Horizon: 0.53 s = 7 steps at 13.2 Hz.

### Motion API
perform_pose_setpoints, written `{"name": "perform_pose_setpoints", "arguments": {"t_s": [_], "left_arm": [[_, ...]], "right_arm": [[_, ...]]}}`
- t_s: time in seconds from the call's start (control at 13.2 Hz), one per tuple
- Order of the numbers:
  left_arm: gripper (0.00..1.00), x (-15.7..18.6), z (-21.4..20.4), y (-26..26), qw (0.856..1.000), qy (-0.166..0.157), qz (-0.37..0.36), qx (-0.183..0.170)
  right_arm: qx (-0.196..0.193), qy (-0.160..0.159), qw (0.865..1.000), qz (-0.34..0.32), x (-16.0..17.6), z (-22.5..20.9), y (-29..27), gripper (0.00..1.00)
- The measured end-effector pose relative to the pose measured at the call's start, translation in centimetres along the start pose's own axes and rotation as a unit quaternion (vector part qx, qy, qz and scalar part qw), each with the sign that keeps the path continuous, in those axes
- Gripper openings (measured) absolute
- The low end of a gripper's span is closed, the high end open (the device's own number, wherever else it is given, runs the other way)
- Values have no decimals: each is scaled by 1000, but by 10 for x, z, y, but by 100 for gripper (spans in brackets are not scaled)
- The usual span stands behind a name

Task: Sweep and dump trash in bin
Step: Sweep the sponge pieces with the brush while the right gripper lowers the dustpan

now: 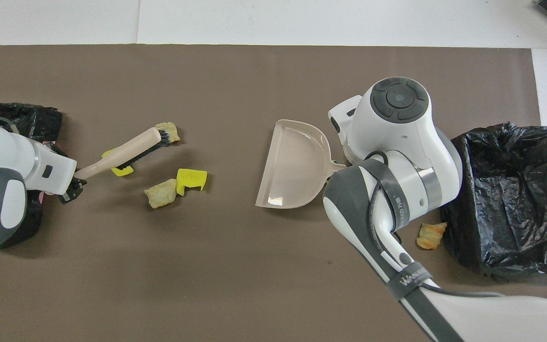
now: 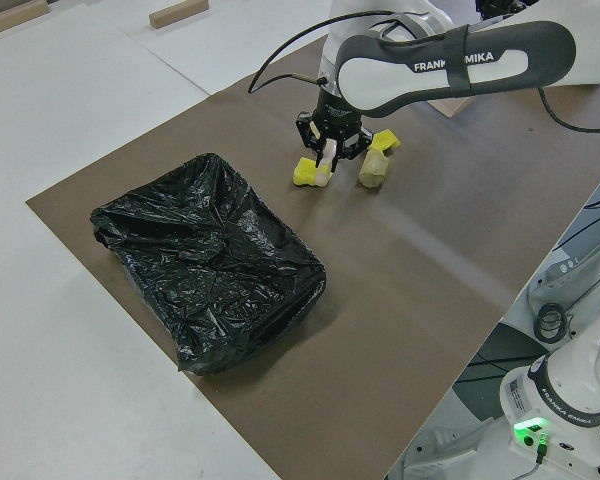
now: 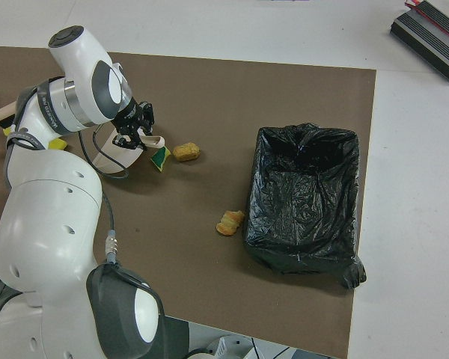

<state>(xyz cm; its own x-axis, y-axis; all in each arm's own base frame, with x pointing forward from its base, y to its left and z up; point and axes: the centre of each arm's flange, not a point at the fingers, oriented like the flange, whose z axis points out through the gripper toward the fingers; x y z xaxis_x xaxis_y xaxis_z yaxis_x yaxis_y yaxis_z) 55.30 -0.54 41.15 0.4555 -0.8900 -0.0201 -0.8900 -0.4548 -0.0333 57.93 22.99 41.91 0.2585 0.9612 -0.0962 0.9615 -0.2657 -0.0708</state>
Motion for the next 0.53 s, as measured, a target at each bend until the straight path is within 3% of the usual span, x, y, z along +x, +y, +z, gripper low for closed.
{"name": "perform_pose_setpoints", "arguments": {"t_s": [0.23, 0.53], "left_arm": [[26, -34, -5, -14, 994, -5, -106, -7], [26, -54, 1, -11, 966, -22, -257, -19]], "right_arm": [[-9, -2, 999, -34, 23, 12, -25, 31], [-10, -4, 999, -40, 25, 19, -29, 31]]}}
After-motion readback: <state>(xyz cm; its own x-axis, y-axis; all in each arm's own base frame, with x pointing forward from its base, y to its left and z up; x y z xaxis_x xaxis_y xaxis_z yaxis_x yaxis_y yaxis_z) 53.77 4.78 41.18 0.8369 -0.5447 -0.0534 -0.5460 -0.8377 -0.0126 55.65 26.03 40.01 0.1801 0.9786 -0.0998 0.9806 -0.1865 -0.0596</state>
